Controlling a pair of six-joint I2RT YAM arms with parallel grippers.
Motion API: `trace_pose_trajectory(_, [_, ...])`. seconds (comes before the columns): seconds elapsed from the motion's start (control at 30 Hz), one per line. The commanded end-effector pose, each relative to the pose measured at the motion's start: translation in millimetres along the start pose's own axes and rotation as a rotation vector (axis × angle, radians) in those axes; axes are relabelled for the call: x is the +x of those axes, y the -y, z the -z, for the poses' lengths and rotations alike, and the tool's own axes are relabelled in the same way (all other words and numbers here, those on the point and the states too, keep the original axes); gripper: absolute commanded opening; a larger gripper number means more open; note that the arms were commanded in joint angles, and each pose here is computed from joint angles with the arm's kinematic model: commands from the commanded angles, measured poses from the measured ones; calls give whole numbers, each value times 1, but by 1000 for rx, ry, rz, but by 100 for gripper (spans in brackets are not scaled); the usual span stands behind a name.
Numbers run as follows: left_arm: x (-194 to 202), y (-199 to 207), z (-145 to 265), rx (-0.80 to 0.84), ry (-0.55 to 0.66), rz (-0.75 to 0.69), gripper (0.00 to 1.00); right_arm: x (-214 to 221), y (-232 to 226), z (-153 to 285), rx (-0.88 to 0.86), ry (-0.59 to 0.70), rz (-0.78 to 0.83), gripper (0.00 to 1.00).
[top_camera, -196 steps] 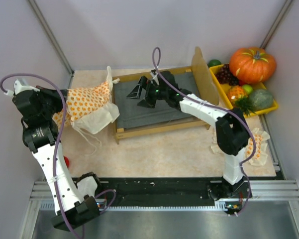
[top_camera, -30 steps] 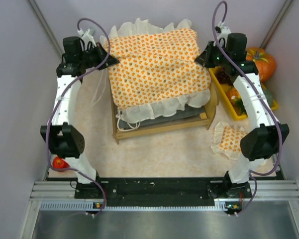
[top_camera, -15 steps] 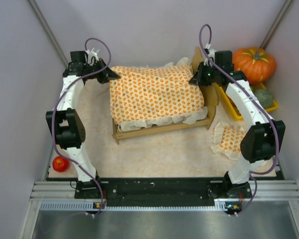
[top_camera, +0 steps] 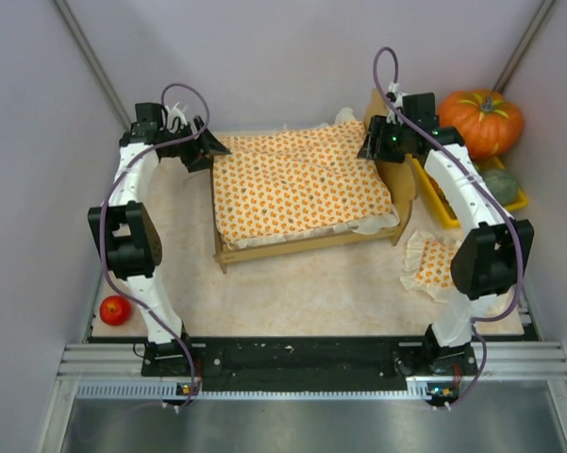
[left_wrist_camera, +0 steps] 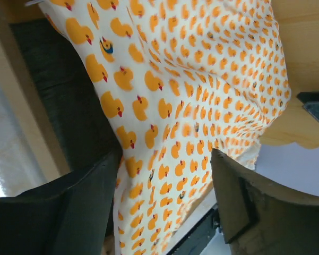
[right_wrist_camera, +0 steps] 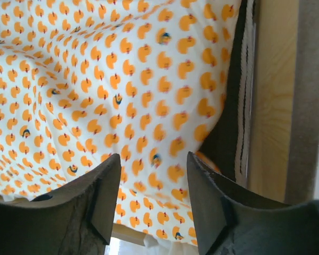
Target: Set up the pet bed
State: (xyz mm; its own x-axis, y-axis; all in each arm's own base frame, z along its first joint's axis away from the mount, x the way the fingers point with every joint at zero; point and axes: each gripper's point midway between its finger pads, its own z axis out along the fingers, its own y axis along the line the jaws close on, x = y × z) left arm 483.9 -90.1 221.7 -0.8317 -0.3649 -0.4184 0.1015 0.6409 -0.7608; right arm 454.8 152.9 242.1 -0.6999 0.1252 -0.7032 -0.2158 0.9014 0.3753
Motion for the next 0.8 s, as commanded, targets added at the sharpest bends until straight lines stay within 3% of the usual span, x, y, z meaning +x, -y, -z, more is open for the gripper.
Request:
trace_pose_trajectory(0.0, [-13, -11, 17, -80, 56, -56, 98, -21, 5, 23, 87, 73, 60, 59])
trace_pose_trajectory(0.03, [-17, -13, 21, -102, 69, -72, 98, -29, 3, 30, 95, 102, 68, 64])
trace_pose_trajectory(0.13, [-20, -15, 42, -156, 94, -74, 98, -58, -20, 58, 35, 195, 112, 66])
trace_pose_trajectory(0.27, [-11, -16, 65, -234, 143, -104, 98, -62, -53, 63, -61, 209, 147, 66])
trace_pose_trajectory(0.43, [26, -8, 80, -273, 162, -167, 98, -15, -108, 33, -176, 103, 198, 66])
trace_pose_trajectory(0.57, [60, -8, 88, -367, 194, -210, 98, 40, -179, 18, -314, 52, 225, 66])
trace_pose_trajectory(0.77, [97, -34, 132, -559, 370, -119, 99, 117, -249, -2, -435, -4, 268, 67])
